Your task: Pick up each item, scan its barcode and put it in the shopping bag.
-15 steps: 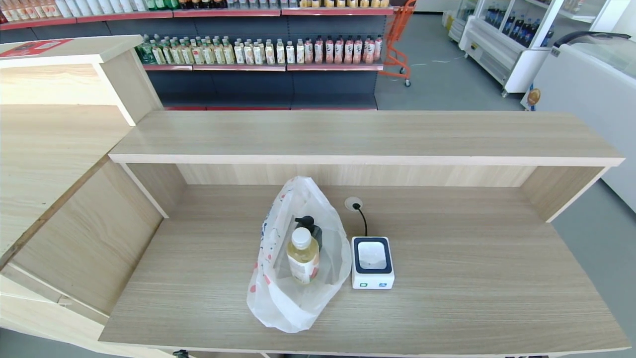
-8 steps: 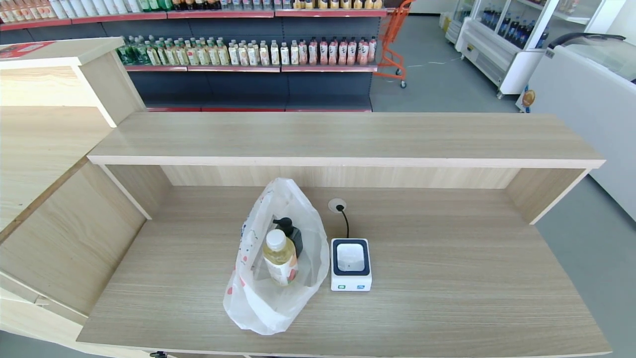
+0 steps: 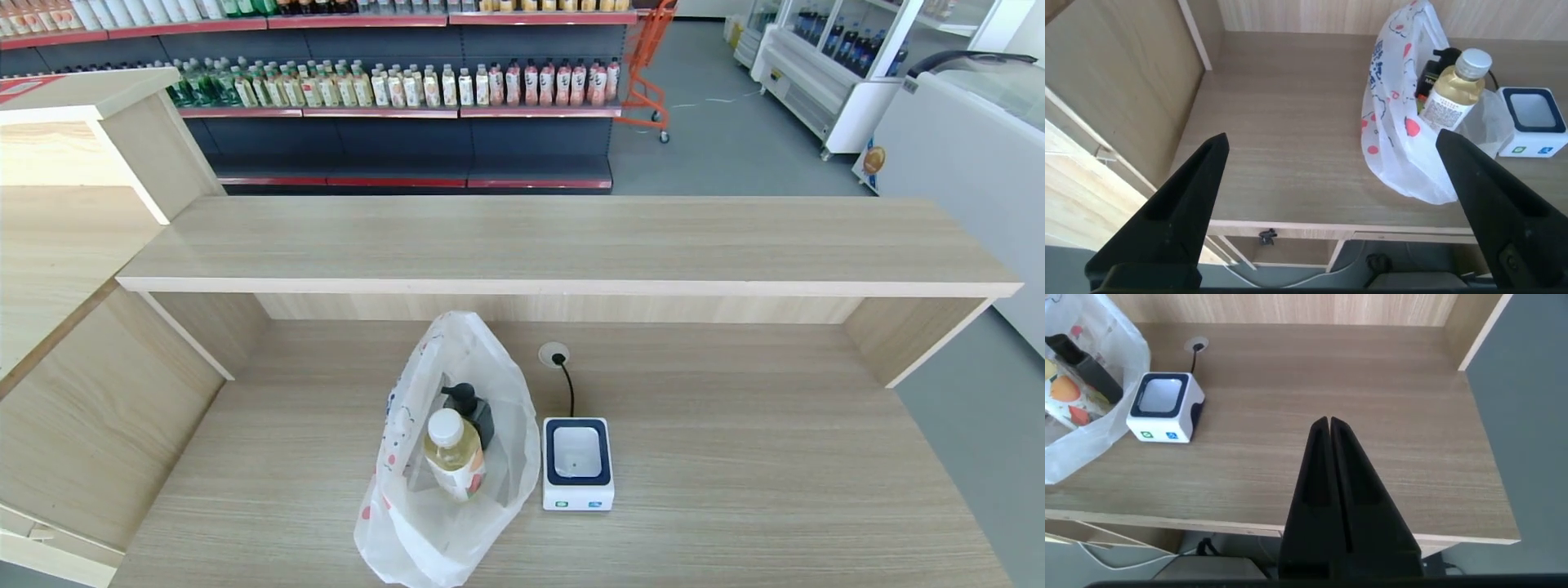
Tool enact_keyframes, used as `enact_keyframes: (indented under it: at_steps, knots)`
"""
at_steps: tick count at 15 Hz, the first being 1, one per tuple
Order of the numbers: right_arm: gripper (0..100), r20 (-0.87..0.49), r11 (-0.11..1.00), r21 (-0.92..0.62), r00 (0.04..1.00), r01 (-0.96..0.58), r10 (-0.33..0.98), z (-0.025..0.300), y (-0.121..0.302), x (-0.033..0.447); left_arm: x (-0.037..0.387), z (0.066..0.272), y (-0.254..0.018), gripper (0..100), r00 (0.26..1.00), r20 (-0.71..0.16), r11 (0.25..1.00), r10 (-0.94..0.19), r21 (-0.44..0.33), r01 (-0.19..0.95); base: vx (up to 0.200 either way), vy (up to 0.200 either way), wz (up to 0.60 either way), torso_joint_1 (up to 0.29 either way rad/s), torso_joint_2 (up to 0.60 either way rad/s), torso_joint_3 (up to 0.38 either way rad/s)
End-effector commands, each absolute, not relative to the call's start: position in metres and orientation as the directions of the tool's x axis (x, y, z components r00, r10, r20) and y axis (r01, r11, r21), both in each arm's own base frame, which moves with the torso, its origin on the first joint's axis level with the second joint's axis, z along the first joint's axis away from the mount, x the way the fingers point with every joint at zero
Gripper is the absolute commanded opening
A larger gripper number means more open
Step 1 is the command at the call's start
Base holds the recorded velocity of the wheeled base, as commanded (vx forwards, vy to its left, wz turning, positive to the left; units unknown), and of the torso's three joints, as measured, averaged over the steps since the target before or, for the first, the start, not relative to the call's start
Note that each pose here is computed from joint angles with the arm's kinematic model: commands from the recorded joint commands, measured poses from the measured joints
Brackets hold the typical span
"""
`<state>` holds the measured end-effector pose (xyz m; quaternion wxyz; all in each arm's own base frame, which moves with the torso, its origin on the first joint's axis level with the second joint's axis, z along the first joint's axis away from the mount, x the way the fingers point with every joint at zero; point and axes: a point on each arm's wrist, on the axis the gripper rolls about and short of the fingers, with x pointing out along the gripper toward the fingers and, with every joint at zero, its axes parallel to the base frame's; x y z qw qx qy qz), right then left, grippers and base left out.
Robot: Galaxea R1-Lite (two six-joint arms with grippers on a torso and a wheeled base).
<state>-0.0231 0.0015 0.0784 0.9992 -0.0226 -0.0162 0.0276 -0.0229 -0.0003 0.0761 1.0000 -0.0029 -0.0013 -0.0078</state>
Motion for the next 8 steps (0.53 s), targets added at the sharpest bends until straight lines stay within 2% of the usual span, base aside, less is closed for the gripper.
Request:
enact_keyframes:
  at_steps: [1,8]
  knots:
    - [0,0.029,0.997,-0.046,0.998,-0.055,0.057,0.0785,0.0015,-0.0229,-0.0229,0.0761,-0.0003,100,1.0,0.003,1.0,-0.015,-0.006,0.015,0.0,0.0,0.0,0.0,0.0,0.0]
    - [0,0.029,0.997,-0.046,0.998,-0.055,0.057,0.0785,0.0015,-0.0229,-0.0229,0.0761,-0.0003,100,1.0,0.003,1.0,-0.015,-0.006,0.015,0.0,0.0,0.0,0.0,0.0,0.0]
